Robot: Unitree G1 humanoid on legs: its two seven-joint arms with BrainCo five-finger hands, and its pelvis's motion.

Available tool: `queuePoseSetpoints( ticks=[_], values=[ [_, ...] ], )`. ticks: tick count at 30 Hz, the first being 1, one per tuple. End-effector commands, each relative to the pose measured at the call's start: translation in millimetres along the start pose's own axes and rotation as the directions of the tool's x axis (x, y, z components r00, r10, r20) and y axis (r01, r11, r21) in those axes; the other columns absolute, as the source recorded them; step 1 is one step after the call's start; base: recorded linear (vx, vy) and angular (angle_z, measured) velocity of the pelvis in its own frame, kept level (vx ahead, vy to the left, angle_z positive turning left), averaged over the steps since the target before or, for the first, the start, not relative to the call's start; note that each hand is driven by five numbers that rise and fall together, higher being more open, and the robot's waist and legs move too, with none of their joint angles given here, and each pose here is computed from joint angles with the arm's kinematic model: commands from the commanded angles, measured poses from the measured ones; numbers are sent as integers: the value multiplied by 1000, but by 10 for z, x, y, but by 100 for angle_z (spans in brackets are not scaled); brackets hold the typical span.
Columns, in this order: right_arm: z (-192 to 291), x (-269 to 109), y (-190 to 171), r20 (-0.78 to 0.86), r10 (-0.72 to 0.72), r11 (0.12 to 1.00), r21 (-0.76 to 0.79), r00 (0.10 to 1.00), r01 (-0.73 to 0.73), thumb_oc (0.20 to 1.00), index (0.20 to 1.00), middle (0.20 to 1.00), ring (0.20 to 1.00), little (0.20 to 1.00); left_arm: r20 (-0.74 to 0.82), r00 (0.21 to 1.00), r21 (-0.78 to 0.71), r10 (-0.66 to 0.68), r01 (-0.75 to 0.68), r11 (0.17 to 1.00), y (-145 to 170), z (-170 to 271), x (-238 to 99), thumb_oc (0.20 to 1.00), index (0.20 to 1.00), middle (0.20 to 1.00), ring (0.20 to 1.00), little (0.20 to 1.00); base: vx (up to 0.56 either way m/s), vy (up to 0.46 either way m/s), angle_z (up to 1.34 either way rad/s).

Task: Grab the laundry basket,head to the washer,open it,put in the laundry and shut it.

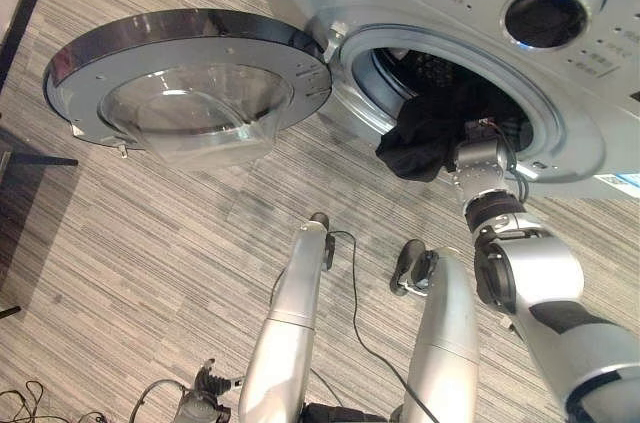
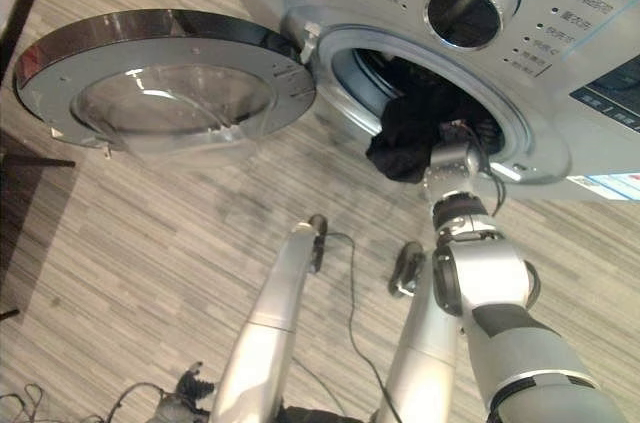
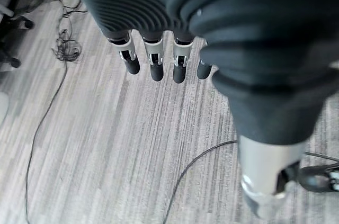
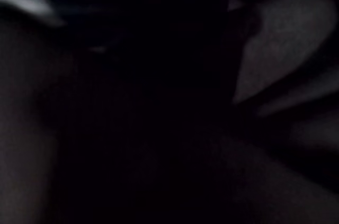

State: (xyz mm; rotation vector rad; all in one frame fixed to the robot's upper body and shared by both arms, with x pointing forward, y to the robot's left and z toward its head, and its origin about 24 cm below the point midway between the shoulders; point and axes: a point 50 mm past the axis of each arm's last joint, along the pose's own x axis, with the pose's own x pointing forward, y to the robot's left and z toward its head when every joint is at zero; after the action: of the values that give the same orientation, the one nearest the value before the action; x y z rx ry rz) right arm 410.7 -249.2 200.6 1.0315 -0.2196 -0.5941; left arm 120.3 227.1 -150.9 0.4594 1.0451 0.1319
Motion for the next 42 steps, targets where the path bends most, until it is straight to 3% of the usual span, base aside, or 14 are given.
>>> queuePoseSetpoints(
  ticks=[1, 5, 7, 9, 11, 15, 16, 17, 18, 22, 35, 39, 42],
  values=[
    [625, 44, 289, 199, 137, 991, -40, 971, -131, 200, 200, 200, 200, 200, -117, 993, 79, -14, 23, 997, 47, -418, -92, 1000, 1000, 1000, 1000, 1000, 12, 44, 8],
    [1262, -202, 918, 410, 347, 920, 26, 844, -391, 200, 200, 200, 200, 200, -92, 995, 78, -46, 53, 996, -8, -397, -103, 1000, 1000, 1000, 1000, 1000, 33, 46, 5],
    [1477, -395, 1184, 487, 444, 841, 63, 752, -537, 200, 200, 200, 200, 200, -66, 997, 60, -50, 54, 997, -11, -358, -101, 1000, 1000, 1000, 1000, 1000, 43, 51, 0],
    [1531, -468, 1249, 519, 467, 808, 79, 716, -584, 200, 200, 200, 200, 200, -50, 998, 43, -46, 48, 998, -3, -322, -94, 1000, 1000, 1000, 1000, 1000, 15, 18, 0],
    [1588, -697, 1406, 587, 531, 692, 116, 611, -712, 200, 200, 200, 200, 200, 5, 999, -15, -34, 34, 999, 5, -210, -85, 1000, 1000, 1000, 1000, 1000, 29, 19, -5],
    [1503, -652, 1330, 586, 518, 700, 128, 623, -702, 200, 200, 200, 200, 200, 52, 998, -45, -46, 48, 998, -7, -151, -104, 1000, 1000, 1000, 1000, 1000, 13, 15, -1],
    [1445, -498, 1205, 553, 457, 788, 112, 697, -606, 313, 313, 313, 313, 313, 57, 996, -46, -61, 64, 997, -36, -157, -119, 1000, 1000, 1000, 1000, 1000, 7, 56, -2],
    [1367, -308, 994, 505, 372, 877, 83, 779, -473, 856, 856, 856, 856, 856, 76, 994, -41, -78, 81, 996, -72, -122, -127, 1000, 1000, 1000, 1000, 1000, 7, 73, -4],
    [1308, -128, 744, 454, 292, 950, -37, 842, -310, 1000, 1000, 1000, 1000, 1000, 77, 993, -32, -88, 91, 995, -82, -121, -130, 1000, 1000, 1000, 1000, 1000, -7, 43, -5],
    [1023, 66, 416, 283, 249, 960, -200, 926, -197, 1000, 1000, 1000, 1000, 1000, 94, 987, -15, -130, 132, 991, -140, -114, -158, 1000, 1000, 1000, 1000, 1000, -30, 47, -6],
    [511, 86, 76, 177, 148, 974, -199, 973, -112, 1000, 1000, 1000, 1000, 1000, 143, 980, -50, -137, 145, 988, -152, 35, -151, 1000, 1000, 1000, 1000, 1000, -54, 24, -5],
    [192, 53, -304, 112, 85, 982, -179, 990, -64, 1000, 1000, 1000, 1000, 1000, 155, 979, -64, -130, 141, 988, -157, 133, -115, 1000, 1000, 1000, 1000, 1000, -84, -8, -11],
    [24, 15, -526, 59, 95, 950, -302, 994, -73, 1000, 1000, 1000, 1000, 1000, 165, 976, -36, -142, 150, 988, -158, 179, -98, 1000, 1000, 1000, 1000, 1000, -47, -24, -4]
  ],
)
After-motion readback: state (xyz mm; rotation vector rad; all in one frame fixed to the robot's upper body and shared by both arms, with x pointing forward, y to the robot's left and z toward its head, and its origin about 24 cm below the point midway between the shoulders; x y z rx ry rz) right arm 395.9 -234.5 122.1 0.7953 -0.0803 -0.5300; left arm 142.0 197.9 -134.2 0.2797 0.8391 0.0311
